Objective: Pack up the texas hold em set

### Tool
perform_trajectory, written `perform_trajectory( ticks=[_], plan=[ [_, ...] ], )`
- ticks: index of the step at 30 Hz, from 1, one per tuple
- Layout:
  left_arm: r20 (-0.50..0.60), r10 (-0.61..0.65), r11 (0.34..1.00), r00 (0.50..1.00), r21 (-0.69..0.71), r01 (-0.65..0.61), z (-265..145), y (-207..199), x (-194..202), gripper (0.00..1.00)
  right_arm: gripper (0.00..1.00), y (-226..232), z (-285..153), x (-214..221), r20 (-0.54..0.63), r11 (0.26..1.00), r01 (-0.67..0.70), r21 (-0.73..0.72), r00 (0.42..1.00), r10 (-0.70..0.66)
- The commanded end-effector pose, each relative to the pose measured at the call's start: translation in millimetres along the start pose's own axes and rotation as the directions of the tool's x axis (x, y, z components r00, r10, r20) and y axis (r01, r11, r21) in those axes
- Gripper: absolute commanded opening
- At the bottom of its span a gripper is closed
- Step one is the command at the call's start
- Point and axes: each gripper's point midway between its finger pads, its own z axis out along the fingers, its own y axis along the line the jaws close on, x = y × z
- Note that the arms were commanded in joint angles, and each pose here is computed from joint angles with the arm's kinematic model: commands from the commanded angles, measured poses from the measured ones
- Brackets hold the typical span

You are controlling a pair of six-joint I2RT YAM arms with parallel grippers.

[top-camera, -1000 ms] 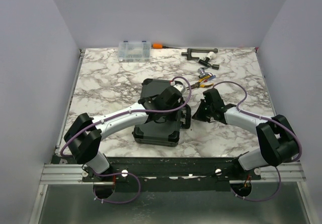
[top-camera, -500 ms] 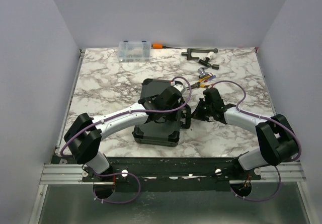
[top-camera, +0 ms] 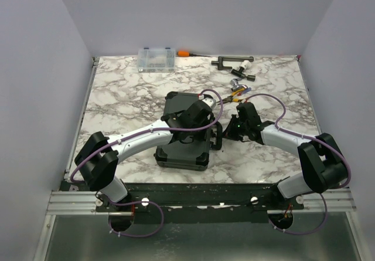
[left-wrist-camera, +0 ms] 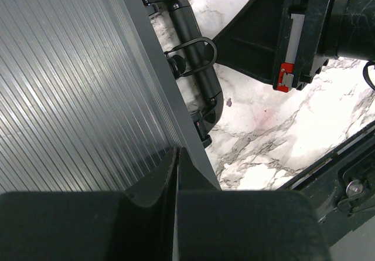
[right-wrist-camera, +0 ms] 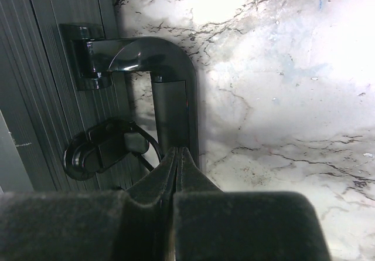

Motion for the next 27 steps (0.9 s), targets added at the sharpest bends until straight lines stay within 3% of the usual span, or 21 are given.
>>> perform_trajectory(
  ticks=[1, 27],
  plan=[
    [-0.262, 0.014, 1.0, 0.965, -0.017, -0.019, 18, 6, 80, 0.0, 0.01, 10, -1, -9, 0.015, 0.999, 0.01, -0.038, 1.0, -0.01],
    [-0.262, 0.006, 1.0, 0.965, -0.028, -0.013, 17, 7, 81, 0.0, 0.01, 29, -4, -18, 0.017, 0.995, 0.018, -0.101, 1.0, -0.016]
  ],
)
